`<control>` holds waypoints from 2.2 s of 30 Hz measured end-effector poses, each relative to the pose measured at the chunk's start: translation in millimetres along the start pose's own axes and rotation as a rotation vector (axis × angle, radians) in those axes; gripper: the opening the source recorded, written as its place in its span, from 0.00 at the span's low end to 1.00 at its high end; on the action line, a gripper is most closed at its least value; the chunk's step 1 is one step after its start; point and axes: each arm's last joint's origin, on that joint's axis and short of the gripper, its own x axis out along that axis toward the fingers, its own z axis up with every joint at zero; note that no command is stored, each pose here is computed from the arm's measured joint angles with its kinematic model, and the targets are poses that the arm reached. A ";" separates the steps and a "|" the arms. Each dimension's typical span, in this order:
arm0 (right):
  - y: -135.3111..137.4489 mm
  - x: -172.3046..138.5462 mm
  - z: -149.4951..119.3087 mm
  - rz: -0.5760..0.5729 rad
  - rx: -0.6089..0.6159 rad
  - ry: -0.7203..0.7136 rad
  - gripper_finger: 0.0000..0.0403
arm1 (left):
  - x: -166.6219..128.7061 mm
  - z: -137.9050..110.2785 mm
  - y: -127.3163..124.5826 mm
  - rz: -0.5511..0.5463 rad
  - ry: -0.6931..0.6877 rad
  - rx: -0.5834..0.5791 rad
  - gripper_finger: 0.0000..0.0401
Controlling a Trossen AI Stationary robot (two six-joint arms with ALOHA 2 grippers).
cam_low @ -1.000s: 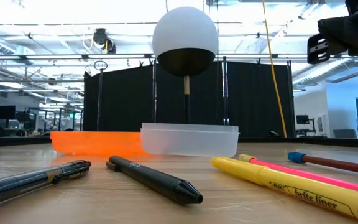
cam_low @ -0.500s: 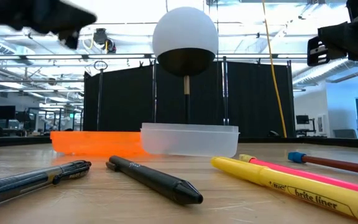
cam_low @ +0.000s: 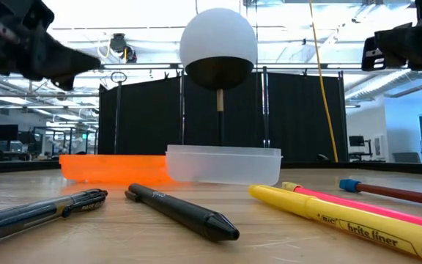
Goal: Pick & place school supplies into a supply box
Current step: Put the brown pencil into the supply box
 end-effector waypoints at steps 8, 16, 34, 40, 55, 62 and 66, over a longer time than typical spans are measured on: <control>-6.1 7.0 18.9 -0.175 0.095 -0.007 0.00 | -1.7 -3.6 3.8 0.103 0.007 0.087 0.10; -1.9 72.4 81.6 -0.367 0.167 0.312 0.00 | -1.7 -2.0 4.5 0.128 -0.010 0.023 0.10; 61.5 230.7 156.2 -0.507 0.831 1.033 0.00 | -5.5 25.6 6.0 0.142 -0.259 0.007 0.10; 83.1 247.5 120.6 -0.602 1.037 1.205 0.00 | -4.4 21.9 6.1 0.165 -0.212 0.166 0.10; 110.4 269.2 45.9 -0.812 0.963 1.371 0.12 | -5.1 24.4 6.4 0.168 -0.237 0.142 0.10; 114.7 270.5 34.0 -0.836 0.935 1.403 0.35 | -5.1 24.4 6.4 0.168 -0.237 0.141 0.10; 113.7 267.7 29.3 -0.886 0.957 1.399 0.45 | -5.0 24.4 6.4 0.166 -0.237 0.132 0.10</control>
